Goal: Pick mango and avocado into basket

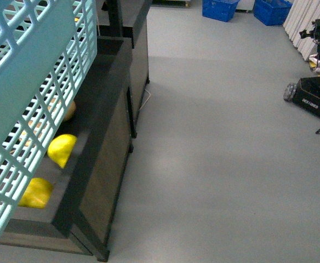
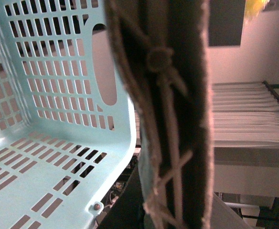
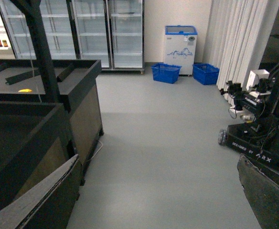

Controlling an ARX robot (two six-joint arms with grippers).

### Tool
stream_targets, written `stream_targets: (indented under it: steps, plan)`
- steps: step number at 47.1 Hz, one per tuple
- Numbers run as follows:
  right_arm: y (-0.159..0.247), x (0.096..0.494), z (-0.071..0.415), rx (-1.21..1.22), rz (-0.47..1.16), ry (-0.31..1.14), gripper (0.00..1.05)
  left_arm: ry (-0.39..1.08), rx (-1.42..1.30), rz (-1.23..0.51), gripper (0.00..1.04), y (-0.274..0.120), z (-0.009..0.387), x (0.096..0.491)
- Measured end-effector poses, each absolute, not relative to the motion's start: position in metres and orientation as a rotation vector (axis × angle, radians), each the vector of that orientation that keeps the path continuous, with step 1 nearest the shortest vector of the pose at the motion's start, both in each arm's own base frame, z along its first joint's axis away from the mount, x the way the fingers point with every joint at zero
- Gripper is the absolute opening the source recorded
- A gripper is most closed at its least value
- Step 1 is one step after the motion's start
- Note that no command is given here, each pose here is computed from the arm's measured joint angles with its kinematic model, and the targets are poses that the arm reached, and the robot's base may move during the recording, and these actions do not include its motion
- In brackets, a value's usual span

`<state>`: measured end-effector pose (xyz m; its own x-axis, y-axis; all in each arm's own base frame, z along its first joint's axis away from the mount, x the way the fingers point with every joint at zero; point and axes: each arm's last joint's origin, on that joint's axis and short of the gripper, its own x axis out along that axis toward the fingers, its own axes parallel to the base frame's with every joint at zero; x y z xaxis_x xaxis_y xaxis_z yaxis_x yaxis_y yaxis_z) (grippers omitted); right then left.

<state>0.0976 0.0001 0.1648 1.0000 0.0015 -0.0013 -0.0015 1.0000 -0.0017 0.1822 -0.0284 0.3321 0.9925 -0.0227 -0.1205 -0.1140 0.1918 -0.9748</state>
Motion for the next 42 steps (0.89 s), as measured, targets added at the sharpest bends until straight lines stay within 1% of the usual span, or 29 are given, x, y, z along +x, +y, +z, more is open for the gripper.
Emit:
stream_targets:
  steps: [42]
  plan:
    - [0.0, 0.0977, 0.1645, -0.001, 0.001, 0.004, 0.97, 0.117, -1.377, 0.066, 0.1, -0.0283, 0.3319, 0.1822]
